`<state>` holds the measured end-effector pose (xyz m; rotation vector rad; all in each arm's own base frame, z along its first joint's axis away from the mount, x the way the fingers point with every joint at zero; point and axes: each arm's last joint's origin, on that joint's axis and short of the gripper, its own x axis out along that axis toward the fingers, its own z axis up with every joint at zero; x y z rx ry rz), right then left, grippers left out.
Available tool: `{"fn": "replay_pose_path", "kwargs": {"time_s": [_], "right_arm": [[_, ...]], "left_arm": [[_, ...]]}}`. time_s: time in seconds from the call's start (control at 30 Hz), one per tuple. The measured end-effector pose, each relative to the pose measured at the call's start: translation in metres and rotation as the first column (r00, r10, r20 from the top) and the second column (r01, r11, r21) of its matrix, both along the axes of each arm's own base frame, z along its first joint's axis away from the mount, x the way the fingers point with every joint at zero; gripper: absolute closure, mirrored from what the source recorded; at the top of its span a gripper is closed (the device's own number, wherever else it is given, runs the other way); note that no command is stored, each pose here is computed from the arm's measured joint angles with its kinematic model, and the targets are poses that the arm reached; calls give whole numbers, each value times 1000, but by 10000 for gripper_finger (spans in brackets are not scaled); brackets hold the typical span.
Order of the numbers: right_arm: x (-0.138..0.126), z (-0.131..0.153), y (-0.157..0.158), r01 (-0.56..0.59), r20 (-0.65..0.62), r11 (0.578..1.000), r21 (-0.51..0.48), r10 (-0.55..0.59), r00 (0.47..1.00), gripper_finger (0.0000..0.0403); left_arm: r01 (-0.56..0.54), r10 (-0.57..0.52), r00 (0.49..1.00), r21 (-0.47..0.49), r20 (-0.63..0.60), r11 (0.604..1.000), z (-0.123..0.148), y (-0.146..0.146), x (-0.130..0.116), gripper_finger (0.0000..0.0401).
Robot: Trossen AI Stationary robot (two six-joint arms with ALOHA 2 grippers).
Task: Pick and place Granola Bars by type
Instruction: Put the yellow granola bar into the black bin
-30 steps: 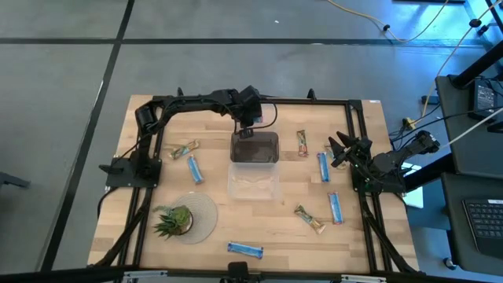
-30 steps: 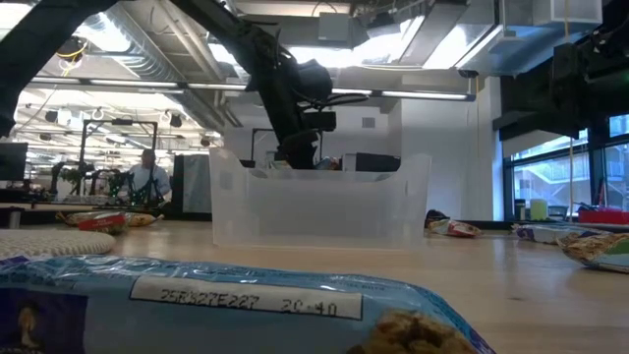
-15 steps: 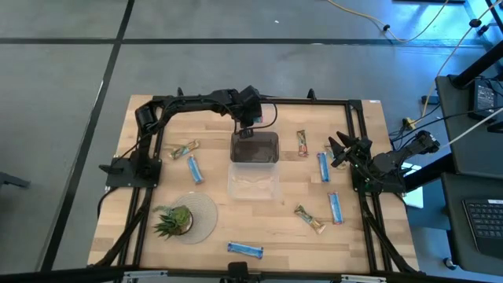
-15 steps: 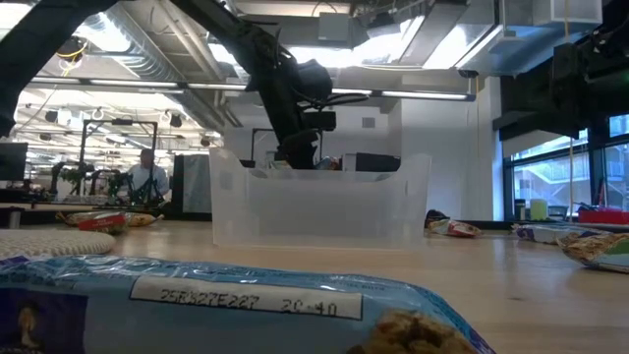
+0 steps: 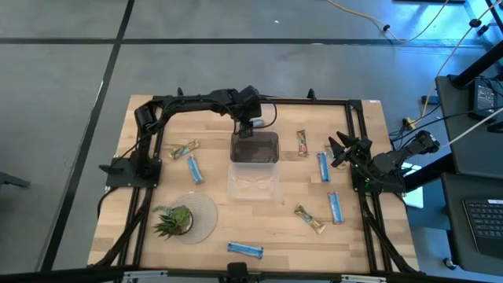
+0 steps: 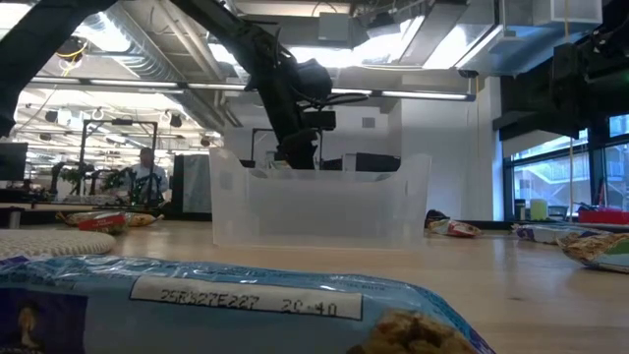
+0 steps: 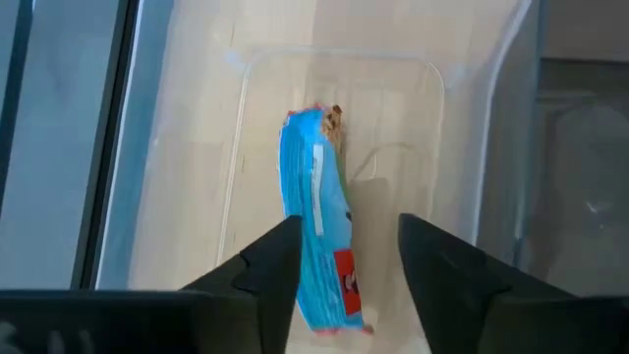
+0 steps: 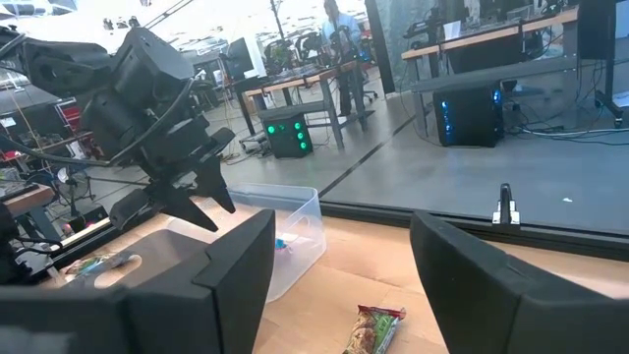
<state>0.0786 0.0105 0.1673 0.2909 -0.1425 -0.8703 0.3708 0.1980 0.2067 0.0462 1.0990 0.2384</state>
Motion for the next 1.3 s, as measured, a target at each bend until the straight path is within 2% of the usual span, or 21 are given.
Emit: {"fn": "replay_pose_path", "kwargs": {"time_s": [0.2, 0.37, 0.57, 0.7, 0.8, 0.9, 0.97, 1.13, 1.3], "right_arm": [[0, 0, 0, 0, -3, 1000, -2, 0, 1000, 164], [0, 0, 0, 0, -3, 1000, -3, 0, 1000, 164], [0, 0, 0, 0, -7, 1000, -4, 0, 1000, 164], [0, -1, 0, 0, -9, 1000, -6, 0, 1000, 164], [0, -1, 0, 0, -11, 1000, -7, 0, 1000, 164], [0, -1, 0, 0, -12, 1000, -7, 0, 1000, 164], [0, -1, 0, 0, -12, 1000, -7, 0, 1000, 164], [0, -1, 0, 0, -10, 1000, -6, 0, 1000, 164], [0, -1, 0, 0, -10, 1000, -6, 0, 1000, 164]], "left_arm": [[8, -8, 1000, 57, -10, 998, 18, -4, -7, 198], [-1, 0, 1000, 102, 4, 995, 55, -16, -24, 192], [-28, 26, 999, 76, 25, 997, 102, -37, -59, 193], [-92, 91, 995, 29, 27, 995, 125, -50, -84, 193], [-100, 100, 995, 1, -5, 995, 137, -61, -104, 193], [-71, 69, 993, -18, -98, 997, 143, -72, -123, 192], [-88, 81, 983, -36, -162, 995, 144, -77, -134, 192], [-273, 238, 933, -100, -270, 957, 140, -85, -151, 195], [-382, 318, 877, -120, -359, 916, 111, -85, -157, 195]]}}
